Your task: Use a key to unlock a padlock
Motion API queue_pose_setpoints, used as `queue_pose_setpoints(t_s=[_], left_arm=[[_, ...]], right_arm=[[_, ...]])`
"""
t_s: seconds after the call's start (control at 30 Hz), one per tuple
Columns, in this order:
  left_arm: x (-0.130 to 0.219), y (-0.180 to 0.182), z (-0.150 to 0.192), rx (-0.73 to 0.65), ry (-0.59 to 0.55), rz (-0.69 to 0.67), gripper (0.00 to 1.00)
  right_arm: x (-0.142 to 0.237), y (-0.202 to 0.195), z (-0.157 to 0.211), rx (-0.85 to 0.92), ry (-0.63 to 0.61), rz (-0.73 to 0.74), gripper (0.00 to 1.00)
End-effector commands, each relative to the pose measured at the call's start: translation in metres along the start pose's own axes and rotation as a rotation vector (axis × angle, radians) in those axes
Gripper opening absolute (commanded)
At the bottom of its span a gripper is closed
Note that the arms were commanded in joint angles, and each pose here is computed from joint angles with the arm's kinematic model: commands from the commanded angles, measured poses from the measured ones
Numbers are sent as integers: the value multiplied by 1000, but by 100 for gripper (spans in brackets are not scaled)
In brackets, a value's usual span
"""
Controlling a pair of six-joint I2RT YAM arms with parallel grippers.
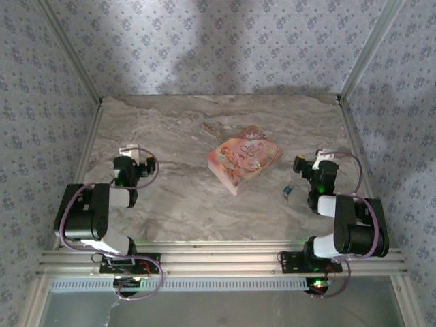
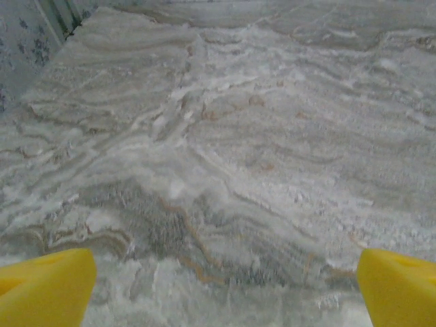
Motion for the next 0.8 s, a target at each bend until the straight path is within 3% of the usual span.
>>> queue_pose_setpoints(t_s=[0.0, 0.1, 0.17, 0.77], left_arm=[[-3, -3, -7, 9, -3, 25, 98], [-3, -3, -8, 10, -8, 26, 98], [-3, -2, -8, 11, -5, 24, 98], [-3, -3, -8, 11, -6, 26, 98]], right_arm=[[-10, 7, -16, 72, -10, 29, 100], [-19, 19, -8, 125, -50, 43, 100], [-19, 14, -5, 114, 8, 73, 100], [-19, 16, -8, 126, -5, 71, 100]])
Point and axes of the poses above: each hand's point on the last joint's axis, 136 mm out from that joint toward the fingers, its own x axis back along the fingers, its own y axis along the line the jaws close on, z = x × y, the point moved 4 cm from there along x, back along the fingers, and after that the axes turned 13 degrees about x, right-handed, at the moved point
